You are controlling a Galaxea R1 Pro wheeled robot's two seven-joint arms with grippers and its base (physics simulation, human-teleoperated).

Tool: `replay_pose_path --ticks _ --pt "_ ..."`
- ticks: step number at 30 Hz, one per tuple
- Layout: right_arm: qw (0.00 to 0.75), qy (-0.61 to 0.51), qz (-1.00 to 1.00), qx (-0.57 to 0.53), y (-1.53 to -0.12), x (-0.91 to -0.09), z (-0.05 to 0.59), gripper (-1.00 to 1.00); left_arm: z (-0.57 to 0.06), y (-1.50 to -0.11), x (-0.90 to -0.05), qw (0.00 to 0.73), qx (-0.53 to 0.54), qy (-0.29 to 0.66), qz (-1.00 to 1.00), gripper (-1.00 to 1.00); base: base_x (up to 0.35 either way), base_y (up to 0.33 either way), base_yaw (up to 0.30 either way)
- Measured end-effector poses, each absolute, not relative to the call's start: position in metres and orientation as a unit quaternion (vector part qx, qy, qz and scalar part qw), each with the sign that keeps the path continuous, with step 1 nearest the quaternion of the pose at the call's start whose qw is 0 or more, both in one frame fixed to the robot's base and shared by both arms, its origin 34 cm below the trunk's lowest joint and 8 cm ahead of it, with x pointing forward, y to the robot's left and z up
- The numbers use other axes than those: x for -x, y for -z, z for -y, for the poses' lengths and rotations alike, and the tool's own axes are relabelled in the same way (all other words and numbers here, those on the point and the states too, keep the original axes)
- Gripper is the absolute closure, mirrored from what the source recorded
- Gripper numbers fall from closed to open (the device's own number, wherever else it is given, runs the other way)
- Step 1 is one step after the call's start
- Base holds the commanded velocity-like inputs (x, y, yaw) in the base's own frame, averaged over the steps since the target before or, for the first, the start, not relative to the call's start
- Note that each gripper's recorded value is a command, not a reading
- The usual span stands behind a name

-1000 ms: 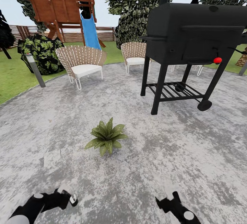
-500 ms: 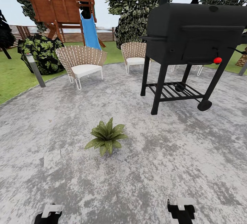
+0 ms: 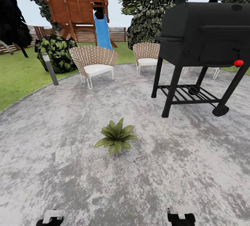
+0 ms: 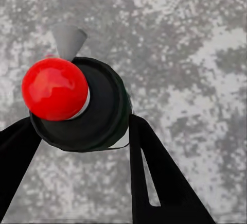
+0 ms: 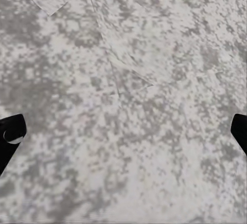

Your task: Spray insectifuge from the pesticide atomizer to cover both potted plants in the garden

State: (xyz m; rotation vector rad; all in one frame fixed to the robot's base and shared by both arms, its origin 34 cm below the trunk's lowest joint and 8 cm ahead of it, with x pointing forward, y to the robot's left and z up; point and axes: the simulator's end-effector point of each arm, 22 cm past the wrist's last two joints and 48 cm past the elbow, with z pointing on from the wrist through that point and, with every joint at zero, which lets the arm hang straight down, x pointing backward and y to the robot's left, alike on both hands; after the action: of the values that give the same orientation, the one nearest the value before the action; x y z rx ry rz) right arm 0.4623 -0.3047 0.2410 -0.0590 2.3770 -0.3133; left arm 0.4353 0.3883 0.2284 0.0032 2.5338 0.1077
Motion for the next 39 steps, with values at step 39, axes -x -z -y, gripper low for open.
replay_pose_path --ticks 39 --pt "0.365 0.116 -0.924 0.01 -0.2374 -0.4542 0.3021 -1.0 -0.3868 -0.2244 -0.4305 0.292 0.0 -0.039 -0.956 1.0 -0.091 0.081 0.28"
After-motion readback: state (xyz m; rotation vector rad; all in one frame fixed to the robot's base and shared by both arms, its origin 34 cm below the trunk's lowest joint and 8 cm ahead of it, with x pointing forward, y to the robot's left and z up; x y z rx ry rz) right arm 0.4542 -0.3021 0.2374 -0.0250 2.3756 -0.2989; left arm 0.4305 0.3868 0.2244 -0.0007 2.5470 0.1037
